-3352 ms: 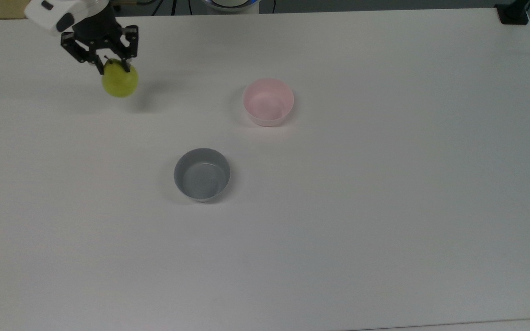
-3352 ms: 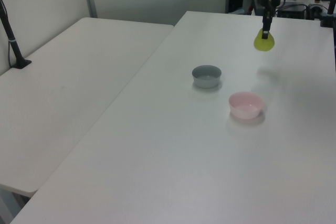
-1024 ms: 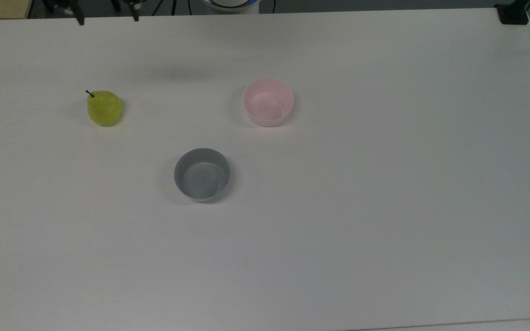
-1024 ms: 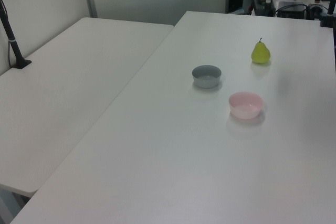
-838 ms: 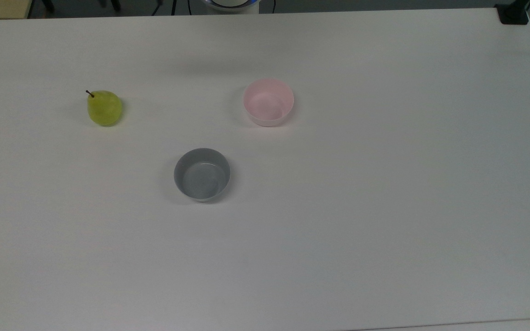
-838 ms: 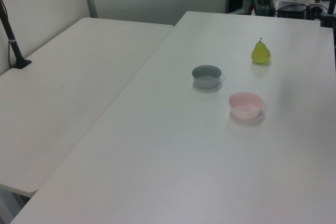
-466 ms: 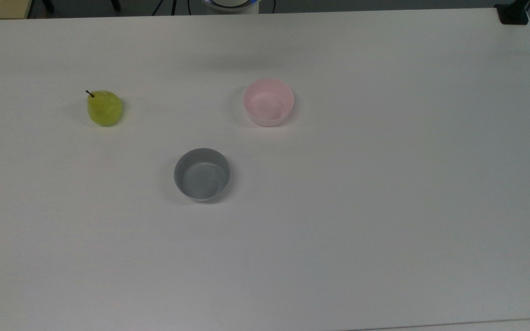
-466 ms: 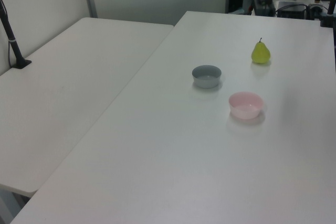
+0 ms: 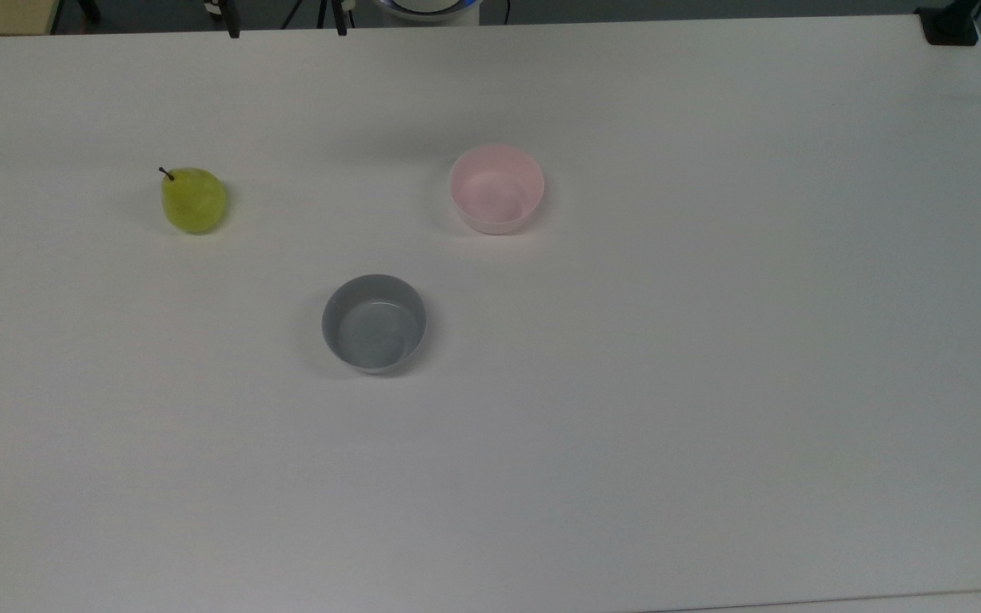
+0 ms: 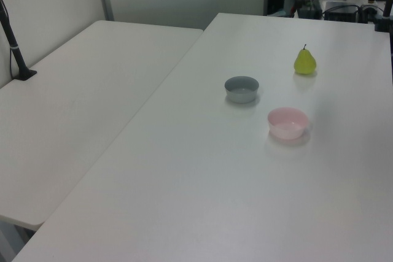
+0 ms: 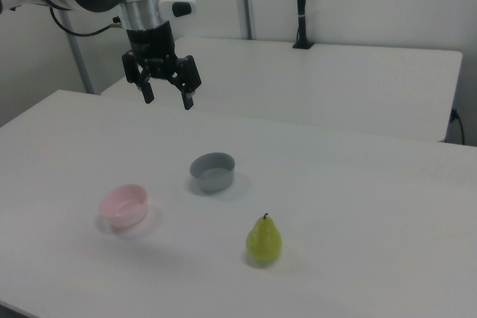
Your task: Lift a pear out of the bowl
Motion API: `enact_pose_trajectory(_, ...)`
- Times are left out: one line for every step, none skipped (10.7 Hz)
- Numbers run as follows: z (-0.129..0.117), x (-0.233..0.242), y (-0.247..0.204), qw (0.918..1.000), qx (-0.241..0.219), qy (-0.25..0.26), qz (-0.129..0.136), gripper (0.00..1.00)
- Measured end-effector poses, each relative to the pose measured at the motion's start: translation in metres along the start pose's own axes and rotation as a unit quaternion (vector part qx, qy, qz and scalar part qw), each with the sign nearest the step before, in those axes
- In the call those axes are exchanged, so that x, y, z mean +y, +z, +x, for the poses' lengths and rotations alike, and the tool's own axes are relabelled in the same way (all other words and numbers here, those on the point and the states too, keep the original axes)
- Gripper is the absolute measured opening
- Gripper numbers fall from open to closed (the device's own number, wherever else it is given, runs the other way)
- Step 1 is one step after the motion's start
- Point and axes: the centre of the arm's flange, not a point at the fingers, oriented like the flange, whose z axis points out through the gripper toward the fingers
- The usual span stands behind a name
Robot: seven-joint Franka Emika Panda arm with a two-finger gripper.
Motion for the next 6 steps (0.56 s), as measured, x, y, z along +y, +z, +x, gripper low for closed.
enact_pose_trajectory(0.0010,-0.0019,0.0009,1.0000,0.000,-0.002,0.000,1.00)
enact_pose_trajectory(0.0016,-0.0047,0.0001,1.0000,0.001,-0.003,0.000,1.00)
enact_pose_trajectory(0.0020,-0.0065,-0.0008,1.0000,0.002,0.003,0.000,1.00)
enact_pose_trajectory(0.0024,-0.0075,-0.0015,0.9998,0.003,0.019,0.001,1.00)
enact_pose_trajectory(0.0029,-0.0084,-0.0022,0.9995,0.004,0.032,0.001,1.00)
enact_pose_trajectory(0.0032,-0.0087,-0.0024,0.9992,0.006,0.039,0.001,1.00)
